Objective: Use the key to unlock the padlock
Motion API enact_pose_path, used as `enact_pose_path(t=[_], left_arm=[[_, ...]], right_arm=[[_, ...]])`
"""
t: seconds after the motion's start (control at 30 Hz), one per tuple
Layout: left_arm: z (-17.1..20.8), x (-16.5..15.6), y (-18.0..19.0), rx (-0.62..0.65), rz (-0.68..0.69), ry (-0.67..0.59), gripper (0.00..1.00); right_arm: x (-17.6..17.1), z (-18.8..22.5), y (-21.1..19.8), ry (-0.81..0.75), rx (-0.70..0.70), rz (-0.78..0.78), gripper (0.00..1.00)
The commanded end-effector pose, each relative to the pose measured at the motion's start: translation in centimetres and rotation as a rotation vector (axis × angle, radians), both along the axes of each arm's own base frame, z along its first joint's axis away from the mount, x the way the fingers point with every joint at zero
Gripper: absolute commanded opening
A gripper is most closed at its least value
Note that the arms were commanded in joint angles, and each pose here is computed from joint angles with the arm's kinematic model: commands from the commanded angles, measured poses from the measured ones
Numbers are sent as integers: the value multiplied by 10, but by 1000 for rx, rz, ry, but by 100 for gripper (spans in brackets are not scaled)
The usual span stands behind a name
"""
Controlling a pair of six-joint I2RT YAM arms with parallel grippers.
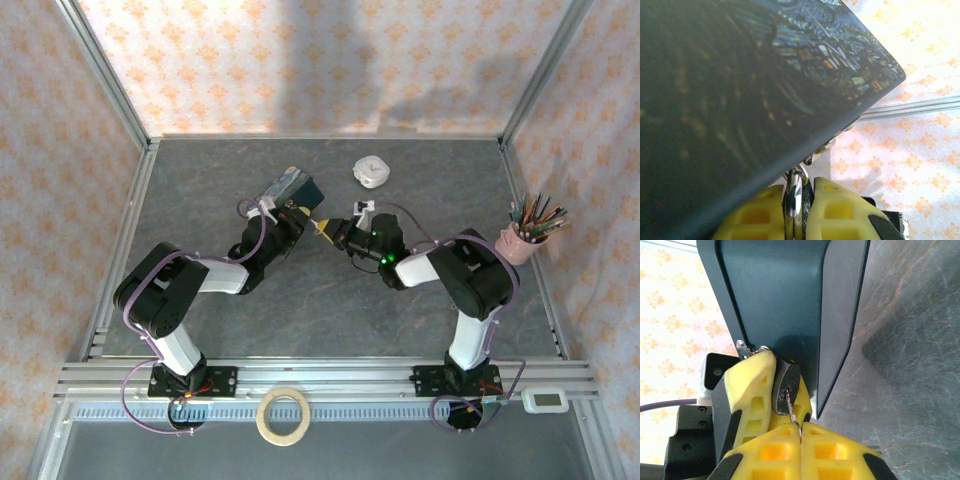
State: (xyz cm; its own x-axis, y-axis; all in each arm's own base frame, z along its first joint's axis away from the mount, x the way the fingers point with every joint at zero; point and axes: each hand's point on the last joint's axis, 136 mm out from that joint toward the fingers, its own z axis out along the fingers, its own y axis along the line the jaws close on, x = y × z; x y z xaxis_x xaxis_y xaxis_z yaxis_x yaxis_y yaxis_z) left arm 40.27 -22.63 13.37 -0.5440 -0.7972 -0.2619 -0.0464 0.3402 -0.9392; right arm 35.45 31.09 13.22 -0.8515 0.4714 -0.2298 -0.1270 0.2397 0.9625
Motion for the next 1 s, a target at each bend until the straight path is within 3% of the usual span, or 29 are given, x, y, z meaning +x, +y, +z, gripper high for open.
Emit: enact_pose_path(t=[0.0, 0.3, 0.6, 0.97], left_arm=[[16, -27, -39, -2, -197, -35, 0], [15, -33, -40, 2, -217, -16, 0], [23, -21, -26, -17, -119, -33, 0], [-27, -4, 4, 277, 26, 34, 0]], right_arm=[[17, 51, -8, -167, 72, -65, 0], [19, 50, -3, -173, 85, -54, 0], [3, 40, -7, -129, 67, -64, 0], [-9, 12, -36, -55, -7, -121, 0]])
